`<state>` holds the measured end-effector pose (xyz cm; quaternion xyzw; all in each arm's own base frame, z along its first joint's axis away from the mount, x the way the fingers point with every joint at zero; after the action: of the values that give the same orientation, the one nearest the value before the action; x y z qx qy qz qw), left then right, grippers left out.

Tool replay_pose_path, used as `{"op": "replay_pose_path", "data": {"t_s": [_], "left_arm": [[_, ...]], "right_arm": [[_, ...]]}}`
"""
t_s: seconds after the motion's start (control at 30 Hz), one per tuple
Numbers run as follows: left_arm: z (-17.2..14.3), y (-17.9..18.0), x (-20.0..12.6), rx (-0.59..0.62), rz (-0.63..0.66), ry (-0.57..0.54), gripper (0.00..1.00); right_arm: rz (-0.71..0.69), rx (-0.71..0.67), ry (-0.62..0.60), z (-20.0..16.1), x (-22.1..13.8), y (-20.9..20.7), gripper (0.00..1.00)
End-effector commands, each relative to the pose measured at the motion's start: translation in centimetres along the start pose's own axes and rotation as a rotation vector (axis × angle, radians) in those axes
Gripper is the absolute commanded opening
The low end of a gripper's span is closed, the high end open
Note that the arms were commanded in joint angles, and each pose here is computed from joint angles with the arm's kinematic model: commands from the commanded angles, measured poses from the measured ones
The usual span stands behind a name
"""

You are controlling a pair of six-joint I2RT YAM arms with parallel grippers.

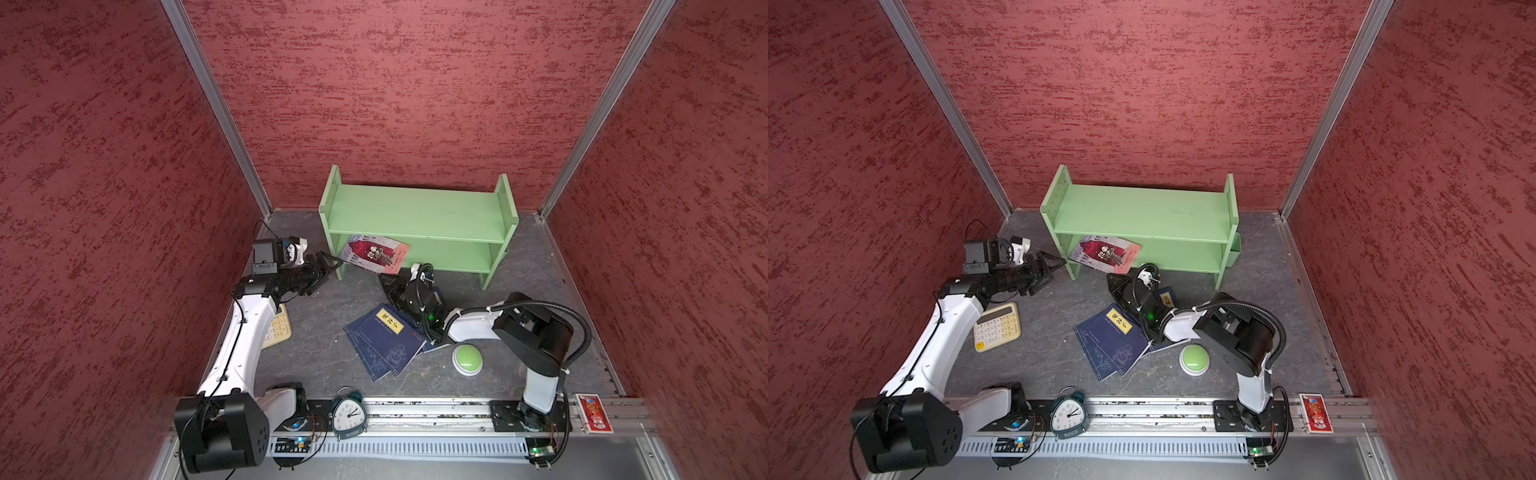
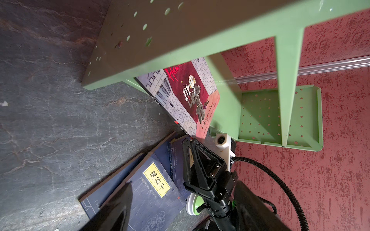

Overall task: Stacking books/files
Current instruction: Move the book to the bookshelf.

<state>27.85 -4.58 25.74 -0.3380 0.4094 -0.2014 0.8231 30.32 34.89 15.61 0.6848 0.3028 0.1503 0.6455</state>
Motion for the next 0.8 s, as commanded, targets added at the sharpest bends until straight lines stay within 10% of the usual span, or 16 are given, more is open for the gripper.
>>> {"op": "replay_pose_path", "data": {"t_s": [0.0, 0.77], "left_arm": [[0.8, -0.2, -0.3, 0.001, -0.009, -0.018, 0.8], [0.7, 0.2, -0.2, -0.016, -0.01, -0.023, 0.8]], "right_arm": [[0.065, 0.006, -0.03, 0.6, 0.1, 1.2, 0.28], [0.081, 0.018, -0.055, 1.5, 0.4, 0.8, 0.28]]}}
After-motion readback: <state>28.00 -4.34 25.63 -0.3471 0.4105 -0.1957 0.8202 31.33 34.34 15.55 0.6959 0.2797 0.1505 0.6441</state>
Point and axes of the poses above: each gripper's point midway between its finger pads, its own x axis out along the fingers, its own y axis along the line the jaws close on, z = x × y, the point moved 6 cm from there along -x, back along the fingers, and after that the axes turned 12 degrees about x, right-handed, at the moved point
